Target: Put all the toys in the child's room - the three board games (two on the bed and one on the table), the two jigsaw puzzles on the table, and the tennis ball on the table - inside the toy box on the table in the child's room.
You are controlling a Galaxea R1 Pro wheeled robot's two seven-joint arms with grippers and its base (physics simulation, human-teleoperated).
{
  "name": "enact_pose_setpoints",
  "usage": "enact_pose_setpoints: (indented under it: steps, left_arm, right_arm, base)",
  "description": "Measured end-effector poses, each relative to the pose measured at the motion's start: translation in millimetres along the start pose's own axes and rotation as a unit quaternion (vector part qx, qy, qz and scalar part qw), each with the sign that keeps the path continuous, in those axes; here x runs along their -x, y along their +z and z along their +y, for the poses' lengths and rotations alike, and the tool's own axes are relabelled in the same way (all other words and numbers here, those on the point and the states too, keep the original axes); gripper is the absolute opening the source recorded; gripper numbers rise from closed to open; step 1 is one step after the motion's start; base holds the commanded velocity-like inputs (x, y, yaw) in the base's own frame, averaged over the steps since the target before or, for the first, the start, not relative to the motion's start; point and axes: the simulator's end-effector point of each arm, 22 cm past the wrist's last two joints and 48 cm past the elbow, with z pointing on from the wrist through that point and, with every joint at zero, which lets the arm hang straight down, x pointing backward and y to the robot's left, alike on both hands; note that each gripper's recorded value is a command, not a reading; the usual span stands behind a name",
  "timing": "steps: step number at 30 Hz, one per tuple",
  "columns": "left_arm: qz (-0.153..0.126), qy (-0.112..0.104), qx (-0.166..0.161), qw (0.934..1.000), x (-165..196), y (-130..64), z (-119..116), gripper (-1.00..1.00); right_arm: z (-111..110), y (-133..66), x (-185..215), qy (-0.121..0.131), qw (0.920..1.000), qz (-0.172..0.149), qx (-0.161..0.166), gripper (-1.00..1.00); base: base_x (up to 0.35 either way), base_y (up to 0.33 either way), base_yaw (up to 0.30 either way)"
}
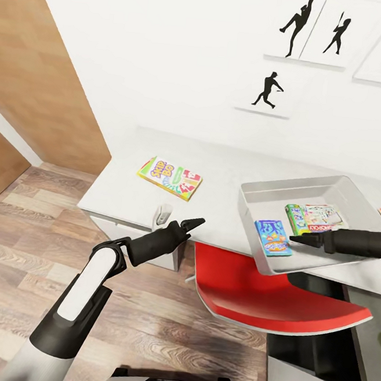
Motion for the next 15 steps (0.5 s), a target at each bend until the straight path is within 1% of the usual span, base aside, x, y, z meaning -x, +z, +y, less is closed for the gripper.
enact_pose_setpoints:
  steps: [1,3,4,6,7,9,12,15]
  left_arm:
    - [0.000,0.000,0.000,1.0000,0.0,0.0,0.0,1.00]
    - [0.000,0.000,0.000,1.0000,0.0,-0.1,-0.2,1.00]
    - [0.000,0.000,0.000,1.0000,0.1,-0.1,-0.3,1.00]
    - [0.000,0.001,0.000,1.0000,0.2,-0.3,-1.0,1.00]
    - [0.000,0.001,-0.001,1.0000,0.3,-0.4,-1.3,1.00]
    - [-0.001,0.002,-0.001,1.0000,0.4,-0.8,-2.4,1.00]
    - [-0.001,0.003,-0.002,1.0000,0.7,-1.2,-4.1,1.00]
    - [-0.002,0.004,-0.003,1.0000,1.1,-1.8,-6.1,1.00]
  right_arm:
    - [-0.1,0.0,0.0,0.000,1.0000,0.000,0.000,1.00]
    - [0.4,-7.2,9.5,-0.001,0.9999,-0.014,-0.003,1.00]
    - [0.4,-7.4,9.7,-0.001,0.9999,-0.014,-0.003,1.00]
    - [-1.4,-18.3,22.3,-0.002,0.9993,-0.036,-0.009,1.00]
    - [-1.3,-18.7,22.7,-0.003,0.9993,-0.037,-0.009,1.00]
    - [-3.7,-30.4,34.3,-0.003,0.9982,-0.058,-0.015,1.00]
    - [-4.4,-36.7,40.0,-0.004,0.9975,-0.068,-0.018,1.00]
    - [-7.5,-48.3,49.8,-0.004,0.9959,-0.087,-0.027,1.00]
  base:
    - [-0.004,0.003,0.008]
    - [-0.003,0.002,0.021]
    - [-0.002,0.002,0.040]
    - [-0.002,0.002,0.055]
    - [-0.002,0.001,0.067]
    - [-0.001,0.001,0.076]
    - [-0.001,0.001,0.085]
    - [-0.001,0.000,0.095]
